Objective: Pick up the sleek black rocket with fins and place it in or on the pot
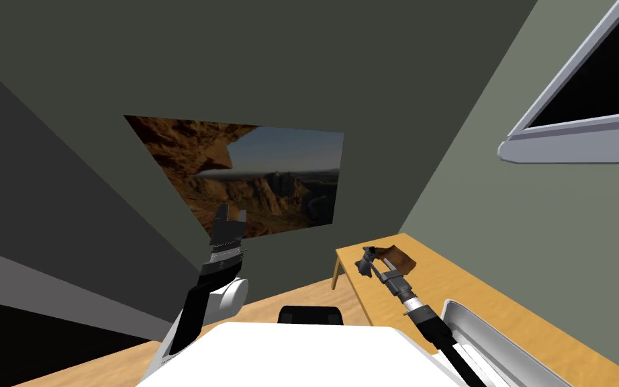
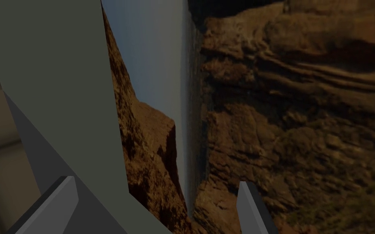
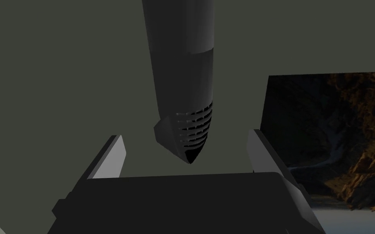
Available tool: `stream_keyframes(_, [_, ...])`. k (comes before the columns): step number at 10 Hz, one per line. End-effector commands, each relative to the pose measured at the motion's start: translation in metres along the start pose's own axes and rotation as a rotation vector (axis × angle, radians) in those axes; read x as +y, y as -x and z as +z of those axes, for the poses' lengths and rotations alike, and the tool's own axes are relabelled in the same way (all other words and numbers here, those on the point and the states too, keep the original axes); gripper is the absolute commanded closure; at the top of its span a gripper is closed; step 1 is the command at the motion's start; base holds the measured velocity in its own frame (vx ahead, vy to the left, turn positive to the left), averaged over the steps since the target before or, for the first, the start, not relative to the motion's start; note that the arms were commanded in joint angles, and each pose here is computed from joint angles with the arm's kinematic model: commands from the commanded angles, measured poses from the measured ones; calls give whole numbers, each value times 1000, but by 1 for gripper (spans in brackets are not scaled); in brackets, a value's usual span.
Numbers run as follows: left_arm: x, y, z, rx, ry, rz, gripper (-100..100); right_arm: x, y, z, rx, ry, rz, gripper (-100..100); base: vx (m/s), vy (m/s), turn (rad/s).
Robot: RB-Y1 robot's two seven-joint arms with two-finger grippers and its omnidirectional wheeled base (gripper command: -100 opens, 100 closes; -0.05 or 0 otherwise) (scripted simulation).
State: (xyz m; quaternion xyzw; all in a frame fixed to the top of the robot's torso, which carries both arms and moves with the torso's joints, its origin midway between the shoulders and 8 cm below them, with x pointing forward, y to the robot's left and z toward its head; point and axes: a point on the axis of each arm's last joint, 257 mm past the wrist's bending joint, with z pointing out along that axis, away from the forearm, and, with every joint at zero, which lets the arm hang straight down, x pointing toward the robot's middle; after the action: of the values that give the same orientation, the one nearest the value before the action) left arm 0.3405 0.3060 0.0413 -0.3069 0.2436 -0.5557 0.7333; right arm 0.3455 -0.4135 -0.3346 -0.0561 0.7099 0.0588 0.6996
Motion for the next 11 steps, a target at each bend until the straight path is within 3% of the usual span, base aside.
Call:
stream_keyframes(1, [0, 0, 0, 0, 0, 0, 0, 0, 0, 0, 0, 0, 0, -100, 69, 8, 11])
stream_keyframes(2, [0, 0, 0, 0, 0, 0, 0, 0, -1, 0, 1, 1, -3, 0, 13, 1, -1])
stream_keyframes(3, [0, 0, 0, 0, 0, 0, 0, -3, -6, 0, 8, 9, 0, -100, -52, 10, 341])
stream_keyframes(8, [0, 0, 0, 0, 0, 0, 0, -24, -8, -6, -8, -46, 52, -100, -55, 16, 107])
stream_keyframes(9, [0, 0, 0, 0, 0, 0, 0, -27, -11, -5, 4, -32, 35, -100, -57, 32, 230])
stream_keyframes(11, [0, 0, 0, 0, 0, 0, 0, -39, -11, -10, -9, -78, 70, -100, -50, 10, 98])
